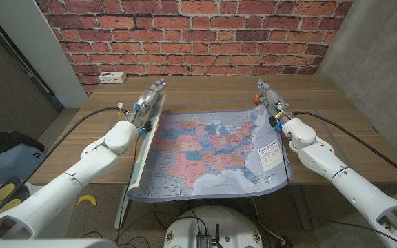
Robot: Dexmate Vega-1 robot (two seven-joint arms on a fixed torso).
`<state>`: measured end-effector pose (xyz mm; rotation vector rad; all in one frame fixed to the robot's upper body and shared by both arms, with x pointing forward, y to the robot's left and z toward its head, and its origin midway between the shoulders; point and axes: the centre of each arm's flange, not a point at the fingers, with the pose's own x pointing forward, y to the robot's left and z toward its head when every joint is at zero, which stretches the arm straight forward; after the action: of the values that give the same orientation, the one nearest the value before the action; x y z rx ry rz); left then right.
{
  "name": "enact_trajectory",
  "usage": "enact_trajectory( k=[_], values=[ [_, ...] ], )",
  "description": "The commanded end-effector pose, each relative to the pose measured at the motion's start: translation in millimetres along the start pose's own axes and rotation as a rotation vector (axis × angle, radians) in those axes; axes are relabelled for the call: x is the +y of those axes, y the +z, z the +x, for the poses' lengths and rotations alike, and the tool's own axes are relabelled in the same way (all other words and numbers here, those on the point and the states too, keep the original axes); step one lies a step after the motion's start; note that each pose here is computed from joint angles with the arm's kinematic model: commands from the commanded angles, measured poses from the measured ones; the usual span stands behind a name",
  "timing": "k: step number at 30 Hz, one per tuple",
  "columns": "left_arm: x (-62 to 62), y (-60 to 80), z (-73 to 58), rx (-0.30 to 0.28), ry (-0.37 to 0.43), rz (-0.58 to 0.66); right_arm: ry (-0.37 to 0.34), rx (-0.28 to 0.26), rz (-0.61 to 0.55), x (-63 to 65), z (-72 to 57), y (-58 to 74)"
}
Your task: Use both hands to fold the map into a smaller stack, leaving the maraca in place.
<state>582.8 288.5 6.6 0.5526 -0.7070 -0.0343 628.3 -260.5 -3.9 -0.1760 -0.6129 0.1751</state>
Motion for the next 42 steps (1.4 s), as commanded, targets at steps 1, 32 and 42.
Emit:
enact_trajectory(
  k=[1, 32, 42],
  values=[
    [11.2, 22.4, -16.2, -0.05, 0.001, 0.194, 0.009, 0.001, -0.053, 16.2, 1.9, 10.6],
    [25.1, 45.2, -49.8, -0.03, -0.134, 0.513, -0.019, -0.013, -0.092, 49.7, -4.8, 35.6],
    [23.2, 43.7, -59.2, 0.044, -0.18, 0.635, -0.015, -0.009, -0.091, 61.4, -3.4, 36.1]
  ],
)
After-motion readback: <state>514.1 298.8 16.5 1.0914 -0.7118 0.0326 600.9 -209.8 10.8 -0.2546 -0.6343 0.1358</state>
